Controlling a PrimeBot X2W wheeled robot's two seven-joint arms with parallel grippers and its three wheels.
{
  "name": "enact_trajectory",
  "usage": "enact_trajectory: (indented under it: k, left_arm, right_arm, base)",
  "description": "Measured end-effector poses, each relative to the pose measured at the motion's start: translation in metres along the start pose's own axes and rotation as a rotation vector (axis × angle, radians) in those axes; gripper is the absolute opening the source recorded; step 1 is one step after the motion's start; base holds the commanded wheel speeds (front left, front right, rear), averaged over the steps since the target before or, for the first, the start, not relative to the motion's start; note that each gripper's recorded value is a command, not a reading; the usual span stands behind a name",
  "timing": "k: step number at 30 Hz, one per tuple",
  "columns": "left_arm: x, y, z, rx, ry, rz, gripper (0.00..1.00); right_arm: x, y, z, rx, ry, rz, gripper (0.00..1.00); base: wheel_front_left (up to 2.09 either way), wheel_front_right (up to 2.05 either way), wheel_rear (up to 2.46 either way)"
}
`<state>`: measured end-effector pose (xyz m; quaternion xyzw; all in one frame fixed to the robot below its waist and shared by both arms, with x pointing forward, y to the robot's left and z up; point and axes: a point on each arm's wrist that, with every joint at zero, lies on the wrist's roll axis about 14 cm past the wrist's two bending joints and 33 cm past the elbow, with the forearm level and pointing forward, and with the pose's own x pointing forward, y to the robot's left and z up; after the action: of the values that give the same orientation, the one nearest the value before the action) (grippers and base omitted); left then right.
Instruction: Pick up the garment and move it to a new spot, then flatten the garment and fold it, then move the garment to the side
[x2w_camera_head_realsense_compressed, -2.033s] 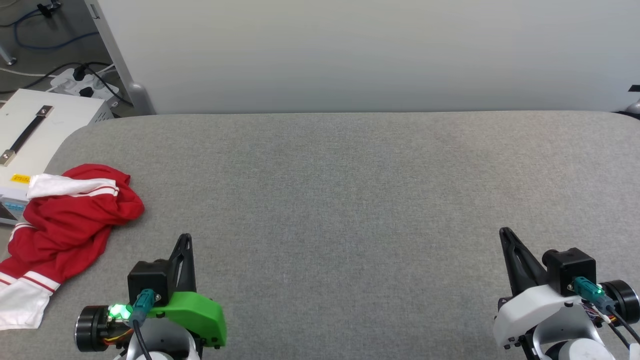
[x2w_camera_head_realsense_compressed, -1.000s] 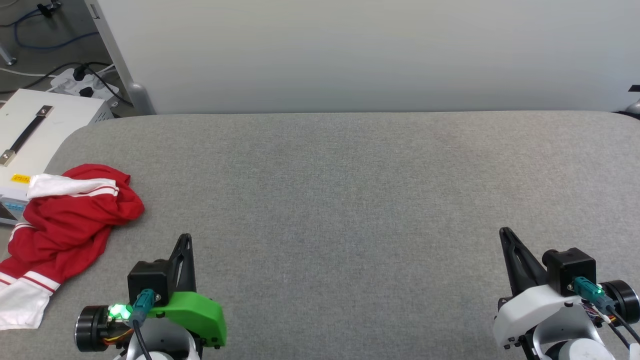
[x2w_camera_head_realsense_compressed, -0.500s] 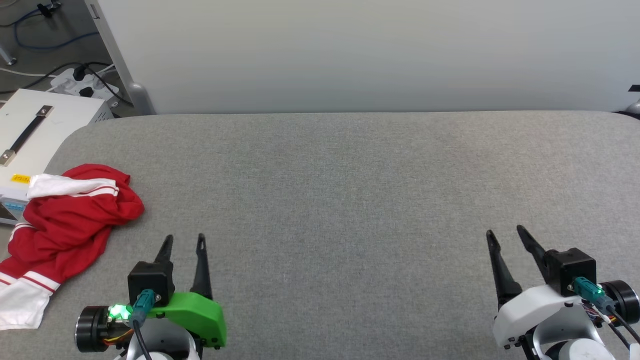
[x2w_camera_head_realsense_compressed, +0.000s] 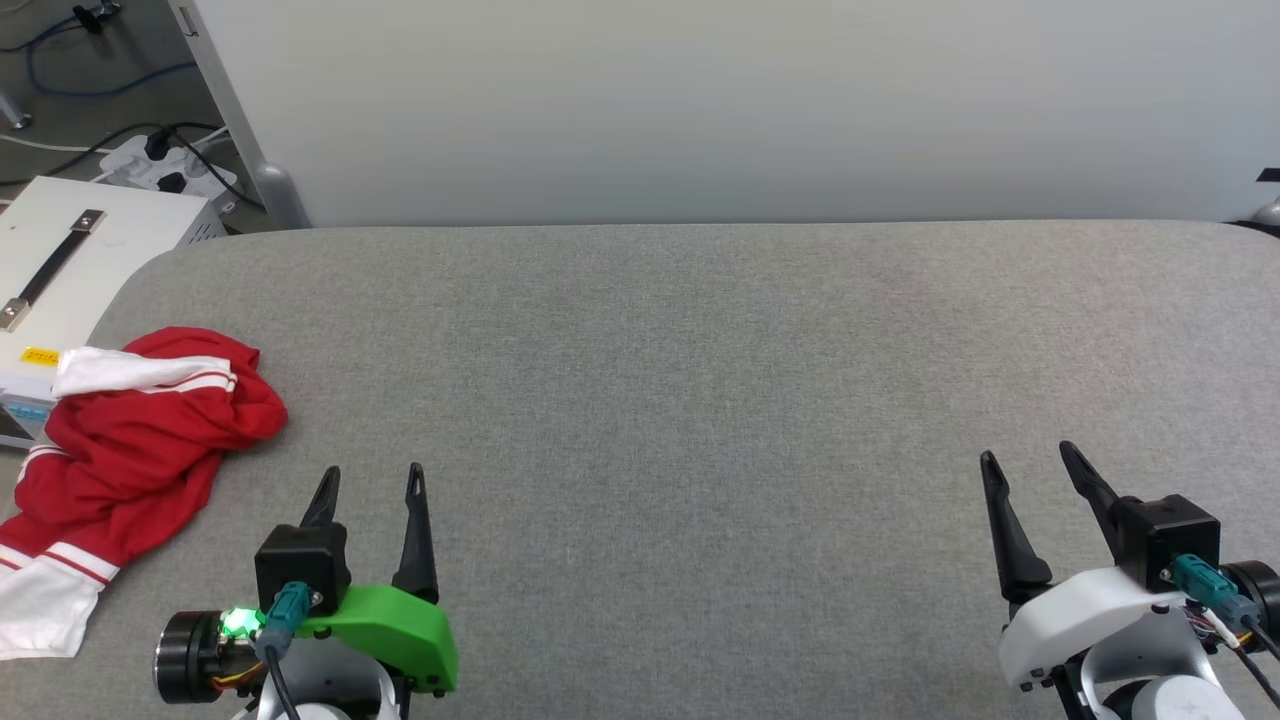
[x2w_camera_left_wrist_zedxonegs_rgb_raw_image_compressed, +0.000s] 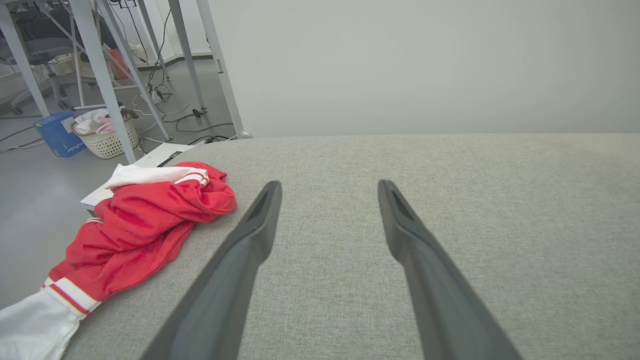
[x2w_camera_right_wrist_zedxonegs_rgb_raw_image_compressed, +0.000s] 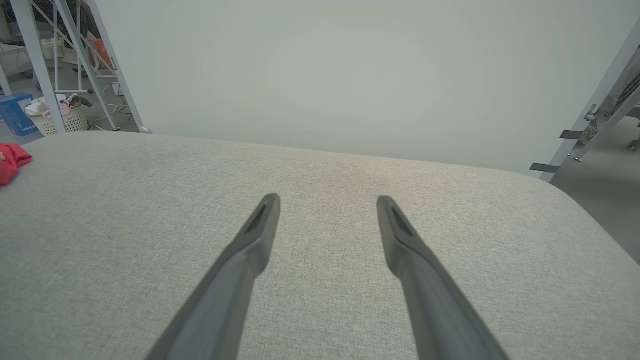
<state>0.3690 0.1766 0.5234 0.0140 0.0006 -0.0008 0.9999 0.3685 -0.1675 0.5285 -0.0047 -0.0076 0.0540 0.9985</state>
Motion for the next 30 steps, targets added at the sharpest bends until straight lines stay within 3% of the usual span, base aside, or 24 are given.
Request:
enact_trajectory:
  k: [30]
  left_arm:
    - [0.000, -0.004, 0.009, -0.041, -0.061, -0.004, 1.00]
  right_arm:
    - [-0.004, -0.011, 0.008, 0.060, -0.066, -0.034, 1.00]
  base:
    - [0.00, 0.00, 0.00]
